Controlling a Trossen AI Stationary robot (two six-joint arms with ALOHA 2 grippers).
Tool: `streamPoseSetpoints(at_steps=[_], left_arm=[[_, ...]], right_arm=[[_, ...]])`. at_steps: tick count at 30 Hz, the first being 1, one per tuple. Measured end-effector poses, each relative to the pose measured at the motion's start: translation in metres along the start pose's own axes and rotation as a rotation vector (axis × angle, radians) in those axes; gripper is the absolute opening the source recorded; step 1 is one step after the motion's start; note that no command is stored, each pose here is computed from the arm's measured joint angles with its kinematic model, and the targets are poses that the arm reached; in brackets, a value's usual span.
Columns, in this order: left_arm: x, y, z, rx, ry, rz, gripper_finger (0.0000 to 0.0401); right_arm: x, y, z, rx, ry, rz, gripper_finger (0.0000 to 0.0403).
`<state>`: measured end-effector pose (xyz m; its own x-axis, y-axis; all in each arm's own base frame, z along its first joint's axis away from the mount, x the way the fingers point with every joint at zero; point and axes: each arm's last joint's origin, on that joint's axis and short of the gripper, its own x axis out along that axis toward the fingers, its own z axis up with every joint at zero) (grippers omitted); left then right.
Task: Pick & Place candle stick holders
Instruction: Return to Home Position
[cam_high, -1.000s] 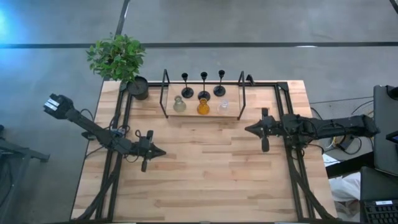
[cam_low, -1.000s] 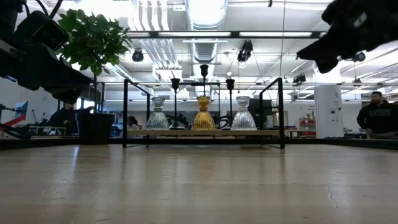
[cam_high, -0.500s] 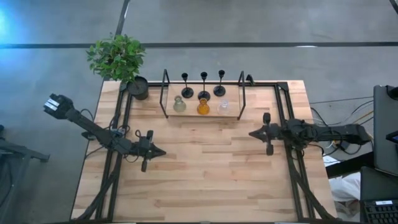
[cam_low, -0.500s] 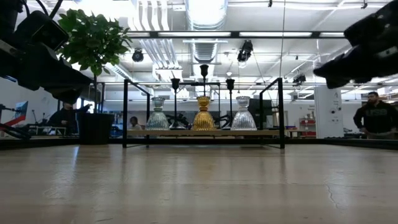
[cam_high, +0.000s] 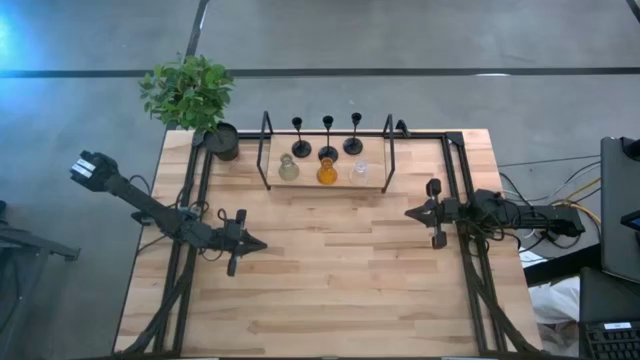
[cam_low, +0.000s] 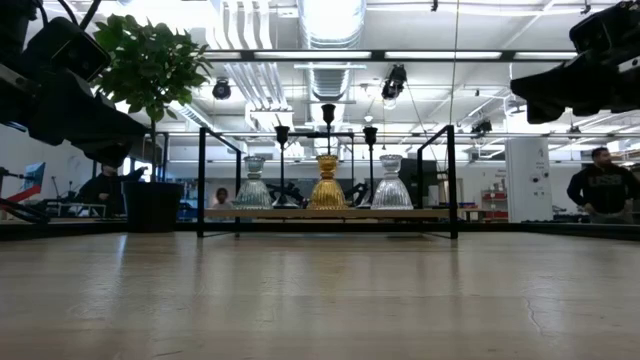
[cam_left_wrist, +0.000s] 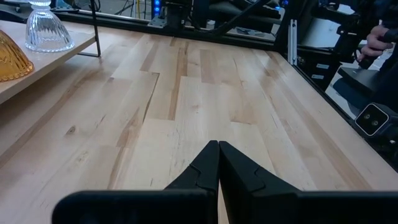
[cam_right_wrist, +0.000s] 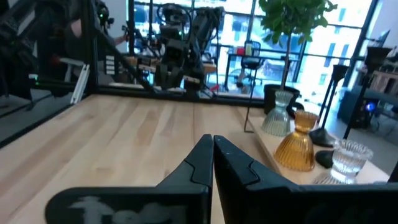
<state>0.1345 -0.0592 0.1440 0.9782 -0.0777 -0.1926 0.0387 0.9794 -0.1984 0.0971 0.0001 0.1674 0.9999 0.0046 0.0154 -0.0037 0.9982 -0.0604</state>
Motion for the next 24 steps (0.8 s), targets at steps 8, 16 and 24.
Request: streamPoseSetpoints(at_steps=[8, 16, 24], left_arm=[[0.0000, 0.0000, -0.0001, 0.000, 0.001, 0.000, 0.0014], [0.0001, 0.0000, -0.0002, 0.001, 0.002, 0.000, 0.0014], [0.0001, 0.0000, -0.0002, 0.001, 0.002, 0.001, 0.0014]], right_arm=[[0.0021, 0.0000, -0.0026, 0.008, 0.033, -0.002, 0.0008], [0.0048, 0.0002, -0.0061, 0.027, 0.076, -0.001, 0.0008], [0.0056, 0.0002, -0.0076, 0.027, 0.094, -0.003, 0.0008]])
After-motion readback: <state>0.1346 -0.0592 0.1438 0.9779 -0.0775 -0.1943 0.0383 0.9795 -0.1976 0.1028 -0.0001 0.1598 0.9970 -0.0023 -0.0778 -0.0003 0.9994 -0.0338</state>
